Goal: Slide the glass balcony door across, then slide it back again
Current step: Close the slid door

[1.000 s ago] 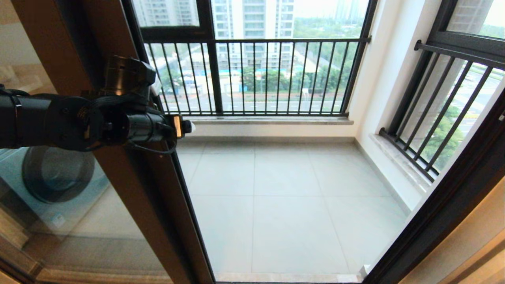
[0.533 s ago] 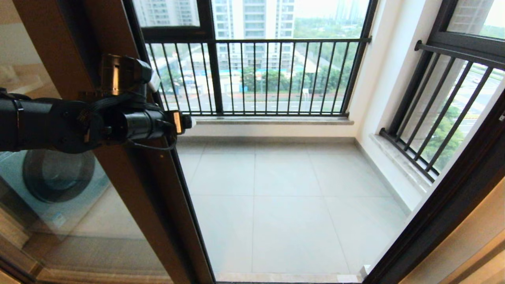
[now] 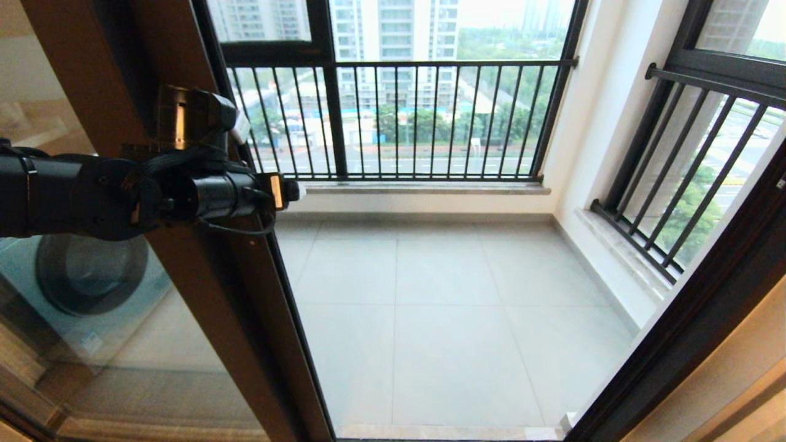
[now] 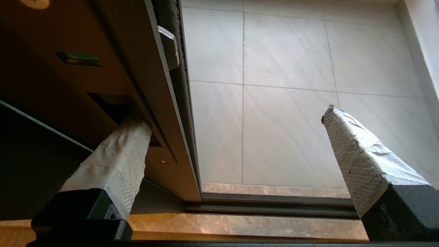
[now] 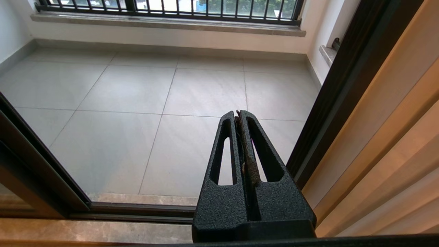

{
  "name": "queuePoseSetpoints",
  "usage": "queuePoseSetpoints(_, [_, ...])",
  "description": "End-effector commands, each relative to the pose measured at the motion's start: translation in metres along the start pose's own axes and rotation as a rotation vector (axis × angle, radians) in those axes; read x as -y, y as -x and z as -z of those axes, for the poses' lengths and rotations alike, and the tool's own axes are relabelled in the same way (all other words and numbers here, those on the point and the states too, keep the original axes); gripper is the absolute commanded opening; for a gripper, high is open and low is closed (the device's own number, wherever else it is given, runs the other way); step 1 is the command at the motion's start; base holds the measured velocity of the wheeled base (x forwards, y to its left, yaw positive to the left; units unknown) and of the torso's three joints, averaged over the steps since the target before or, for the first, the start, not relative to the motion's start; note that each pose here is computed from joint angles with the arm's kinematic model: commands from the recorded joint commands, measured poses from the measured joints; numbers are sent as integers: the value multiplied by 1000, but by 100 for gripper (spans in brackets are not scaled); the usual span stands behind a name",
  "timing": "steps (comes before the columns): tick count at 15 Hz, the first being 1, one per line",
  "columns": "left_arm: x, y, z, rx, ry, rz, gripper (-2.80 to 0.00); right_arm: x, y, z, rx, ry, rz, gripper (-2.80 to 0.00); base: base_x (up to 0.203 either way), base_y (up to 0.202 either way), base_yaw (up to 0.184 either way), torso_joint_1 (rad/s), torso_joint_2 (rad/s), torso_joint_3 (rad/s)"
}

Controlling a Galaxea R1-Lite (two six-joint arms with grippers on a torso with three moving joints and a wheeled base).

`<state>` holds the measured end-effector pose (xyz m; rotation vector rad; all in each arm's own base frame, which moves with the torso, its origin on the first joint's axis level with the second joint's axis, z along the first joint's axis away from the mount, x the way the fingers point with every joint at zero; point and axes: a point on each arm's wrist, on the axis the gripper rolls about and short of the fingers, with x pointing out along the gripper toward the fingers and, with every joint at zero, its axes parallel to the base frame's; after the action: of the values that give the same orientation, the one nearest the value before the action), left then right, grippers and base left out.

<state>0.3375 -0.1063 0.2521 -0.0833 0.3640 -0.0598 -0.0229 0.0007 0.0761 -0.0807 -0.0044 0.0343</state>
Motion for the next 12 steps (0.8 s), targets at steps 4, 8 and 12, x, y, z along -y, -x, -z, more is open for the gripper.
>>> queuePoseSetpoints(4, [13,3,5,-11,-14,36,0,0,0,0,-1,1,-1,-280,0,0,0,0,0,0])
queuePoseSetpoints(8, [22,5,8,-17,-20,58,0,0,0,0,-1,1,-1,-280,0,0,0,0,0,0])
queuePoseSetpoints(12, [22,5,10,-24,-21,58,0,0,0,0,-1,1,-1,-280,0,0,0,0,0,0])
